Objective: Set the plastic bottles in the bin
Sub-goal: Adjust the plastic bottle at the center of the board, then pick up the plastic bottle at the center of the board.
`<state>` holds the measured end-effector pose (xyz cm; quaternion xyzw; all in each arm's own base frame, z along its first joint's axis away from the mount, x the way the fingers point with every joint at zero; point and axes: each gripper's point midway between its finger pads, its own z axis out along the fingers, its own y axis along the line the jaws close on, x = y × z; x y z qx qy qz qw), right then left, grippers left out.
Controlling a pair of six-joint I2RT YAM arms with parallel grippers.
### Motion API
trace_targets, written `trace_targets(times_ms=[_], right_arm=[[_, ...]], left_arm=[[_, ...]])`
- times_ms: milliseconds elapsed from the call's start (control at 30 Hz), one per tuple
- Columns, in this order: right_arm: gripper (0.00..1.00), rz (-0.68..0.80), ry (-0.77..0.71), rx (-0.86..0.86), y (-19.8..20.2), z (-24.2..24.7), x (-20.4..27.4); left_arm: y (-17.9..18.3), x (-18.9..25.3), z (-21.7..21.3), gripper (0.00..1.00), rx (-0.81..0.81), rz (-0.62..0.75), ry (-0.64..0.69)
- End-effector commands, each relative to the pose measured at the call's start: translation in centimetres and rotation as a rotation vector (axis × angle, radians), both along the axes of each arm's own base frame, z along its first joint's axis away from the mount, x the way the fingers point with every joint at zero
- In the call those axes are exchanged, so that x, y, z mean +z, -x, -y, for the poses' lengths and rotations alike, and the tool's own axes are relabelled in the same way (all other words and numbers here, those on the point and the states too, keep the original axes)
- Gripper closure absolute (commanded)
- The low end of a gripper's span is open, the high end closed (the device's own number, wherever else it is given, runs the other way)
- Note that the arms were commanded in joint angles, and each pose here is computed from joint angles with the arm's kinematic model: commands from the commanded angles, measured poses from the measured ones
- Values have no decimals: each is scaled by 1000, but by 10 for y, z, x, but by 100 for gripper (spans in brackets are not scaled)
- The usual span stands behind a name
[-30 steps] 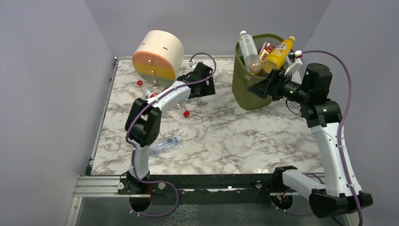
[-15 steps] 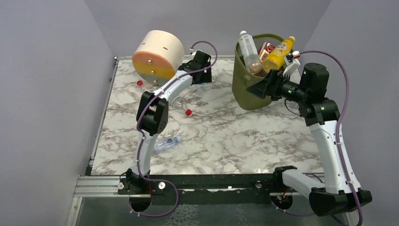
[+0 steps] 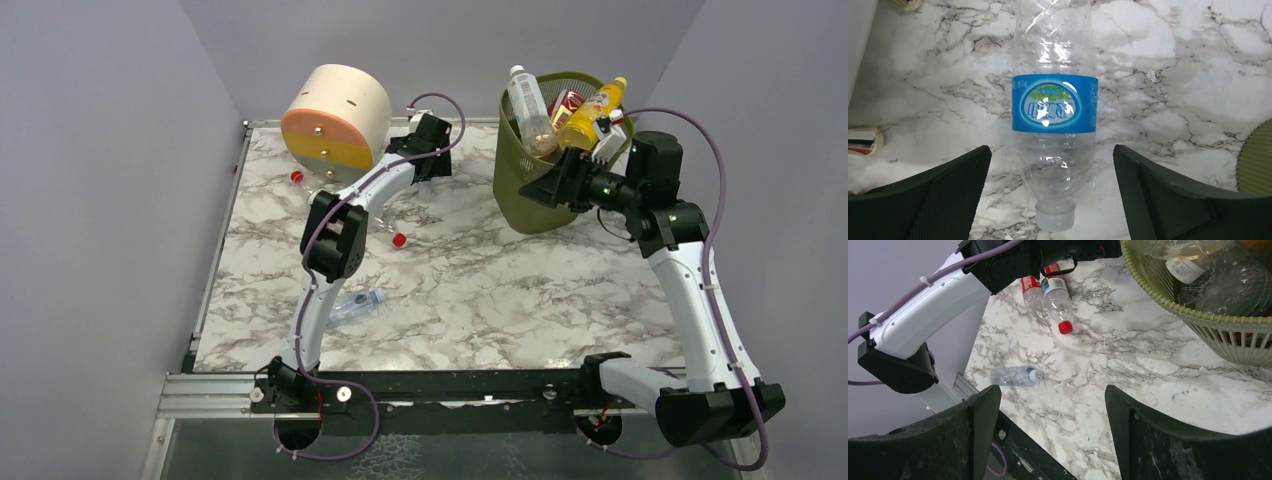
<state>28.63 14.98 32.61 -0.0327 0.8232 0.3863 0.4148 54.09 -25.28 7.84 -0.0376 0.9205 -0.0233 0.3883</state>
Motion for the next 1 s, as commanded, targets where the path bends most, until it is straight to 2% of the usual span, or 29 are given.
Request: trace_targets(times_ms=[0, 300, 400, 500, 567, 633, 833, 967], right_arm=[[21, 25, 25, 0, -8, 0, -4], [21, 11, 50, -12, -12, 3, -10], [21, 8, 54, -9, -13, 3, -10], [21, 7, 58, -13, -13, 4, -11], [21, 4, 57, -13, -12, 4, -12], [21, 3, 56, -13, -11, 4, -13], [21, 19, 56, -19, -6, 5, -4], [21, 51, 39, -21, 2, 5, 19]], left_arm=[[-23, -2, -2, 2, 50, 83, 34], [-39, -16, 4, 5, 103, 127, 79], [-40, -25, 4, 9, 112, 117, 80], [-36, -26, 3, 24, 120, 114, 89], [-35, -21, 4, 39, 114, 122, 103], [-31, -16, 4, 46, 110, 121, 110], [-7, 18, -4, 48, 105, 125, 146], [16, 52, -9, 48, 86, 137, 195]])
